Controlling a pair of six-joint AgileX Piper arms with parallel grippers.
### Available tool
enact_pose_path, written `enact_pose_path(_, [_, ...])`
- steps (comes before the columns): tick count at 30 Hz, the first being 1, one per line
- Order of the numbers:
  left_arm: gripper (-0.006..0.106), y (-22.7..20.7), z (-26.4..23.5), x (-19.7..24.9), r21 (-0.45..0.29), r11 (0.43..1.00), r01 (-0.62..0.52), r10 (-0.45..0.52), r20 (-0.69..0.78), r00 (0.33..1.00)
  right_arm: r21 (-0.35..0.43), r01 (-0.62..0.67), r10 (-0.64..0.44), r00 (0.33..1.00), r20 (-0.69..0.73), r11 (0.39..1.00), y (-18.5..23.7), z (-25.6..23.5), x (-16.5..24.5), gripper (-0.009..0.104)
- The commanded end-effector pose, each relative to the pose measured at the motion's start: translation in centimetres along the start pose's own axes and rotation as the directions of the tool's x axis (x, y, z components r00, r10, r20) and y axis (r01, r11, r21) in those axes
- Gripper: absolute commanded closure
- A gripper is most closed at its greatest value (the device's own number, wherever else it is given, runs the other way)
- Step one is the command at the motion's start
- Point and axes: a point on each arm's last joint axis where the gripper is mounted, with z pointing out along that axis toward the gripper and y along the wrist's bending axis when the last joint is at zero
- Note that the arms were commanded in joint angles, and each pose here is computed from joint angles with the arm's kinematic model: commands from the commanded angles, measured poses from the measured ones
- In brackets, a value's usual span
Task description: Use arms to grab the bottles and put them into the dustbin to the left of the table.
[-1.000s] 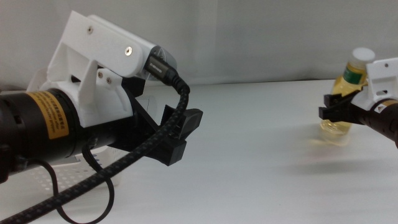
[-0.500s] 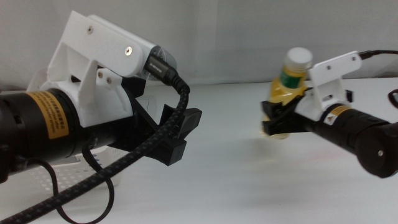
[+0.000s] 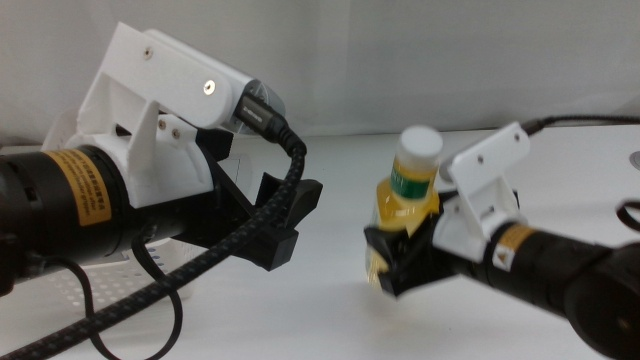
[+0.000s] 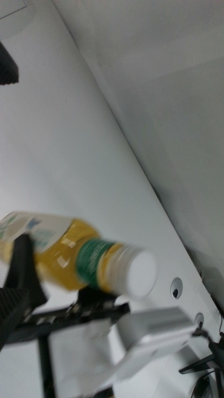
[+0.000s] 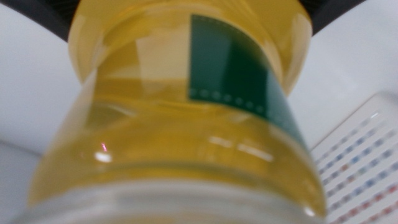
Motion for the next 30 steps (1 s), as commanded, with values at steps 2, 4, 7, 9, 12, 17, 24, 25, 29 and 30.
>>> enact_pose_path(2, [0.016,-0.1,0.1,0.2,0.004,1.000,-0.001,0.001,-0.007,1.000,-0.021,0.006,-0.004,0.996,0.086,1.000,0.9,-1.8,-0.4,0.097])
enact_pose_path(4, [0.016,-0.1,0.1,0.2,0.004,1.000,-0.001,0.001,-0.007,1.000,-0.023,0.008,-0.007,0.998,0.068,1.000,0.9,-2.1,0.3,0.097])
enact_pose_path(7, [0.016,-0.1,0.1,0.2,0.004,1.000,-0.001,0.001,-0.007,1.000,-0.005,0.010,-0.010,0.999,0.051,1.000,0.7,-1.9,1.1,0.097])
enact_pose_path(9, [0.016,-0.1,0.1,0.2,0.004,1.000,-0.001,0.001,-0.005,1.000,0.020,0.029,-0.031,0.997,0.068,0.999,0.5,-1.5,1.1,0.097])
enact_pose_path(12, [0.016,-0.1,0.1,0.2,0.004,1.000,-0.001,0.001,-0.005,1.000,0.055,0.034,-0.038,0.996,0.079,0.998,0.2,-0.8,1.4,0.097])
enact_pose_path(17, [0.016,-0.1,0.1,0.2,0.004,1.000,-0.001,0.001,-0.005,1.000,0.085,0.037,-0.042,0.998,0.055,0.996,0.0,1.2,2.9,0.097])
enact_pose_path(24, [0.016,-0.1,0.1,0.2,0.003,1.000,-0.001,0.001,-0.011,1.000,0.103,0.015,-0.020,0.999,0.048,0.995,-0.1,2.2,3.4,0.097])
enact_pose_path(25, [0.016,-0.1,0.1,0.2,0.003,1.000,-0.001,0.001,-0.011,1.000,0.105,0.008,-0.013,0.999,0.048,0.994,-0.1,2.2,3.4,0.097])
enact_pose_path(29, [0.016,-0.1,0.1,0.2,0.003,1.000,-0.001,0.001,-0.011,1.000,0.107,-0.013,0.008,0.999,0.048,0.994,-0.1,2.1,3.4,0.097])
enact_pose_path(30, [0.016,-0.1,0.1,0.2,0.003,1.000,-0.001,0.001,-0.011,1.000,0.107,-0.013,0.008,0.999,0.048,0.994,-0.1,2.1,3.4,0.097])
